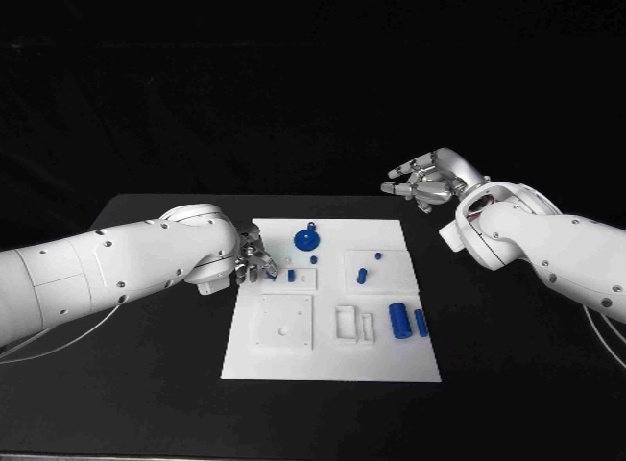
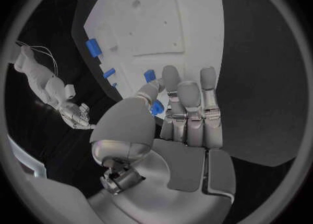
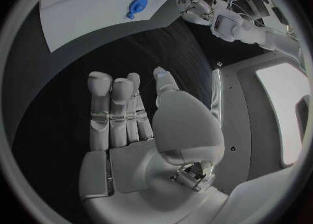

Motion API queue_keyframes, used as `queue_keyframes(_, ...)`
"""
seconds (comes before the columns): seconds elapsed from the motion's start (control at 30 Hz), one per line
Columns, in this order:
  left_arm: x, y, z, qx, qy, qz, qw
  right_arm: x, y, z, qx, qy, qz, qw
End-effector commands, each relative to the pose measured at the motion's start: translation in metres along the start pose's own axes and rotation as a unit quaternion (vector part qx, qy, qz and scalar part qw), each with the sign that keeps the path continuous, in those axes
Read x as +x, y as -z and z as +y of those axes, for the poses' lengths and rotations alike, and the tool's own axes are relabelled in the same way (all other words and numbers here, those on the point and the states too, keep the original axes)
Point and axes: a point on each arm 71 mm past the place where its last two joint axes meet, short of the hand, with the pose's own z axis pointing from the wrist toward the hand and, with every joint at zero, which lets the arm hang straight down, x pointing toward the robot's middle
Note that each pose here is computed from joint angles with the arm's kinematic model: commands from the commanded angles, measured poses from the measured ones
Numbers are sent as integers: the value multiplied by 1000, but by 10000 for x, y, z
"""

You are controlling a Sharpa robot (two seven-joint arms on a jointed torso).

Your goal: Assemble the parts on the task board

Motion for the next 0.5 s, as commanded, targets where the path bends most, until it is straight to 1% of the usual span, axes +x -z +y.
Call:
queue_keyframes(0.03,31,-20,29,-8,2,18,1000,12,-1,8,-4,-1,4,1000)
queue_keyframes(0.27,35,-26,20,-10,3,38,999,15,-1,2,-3,-1,4,1000)
queue_keyframes(0.37,39,-22,20,-10,5,49,999,16,-1,0,-3,-1,5,1000)
queue_keyframes(0.5,29,-13,19,-10,9,58,998,21,-1,-2,-3,-1,5,1000)
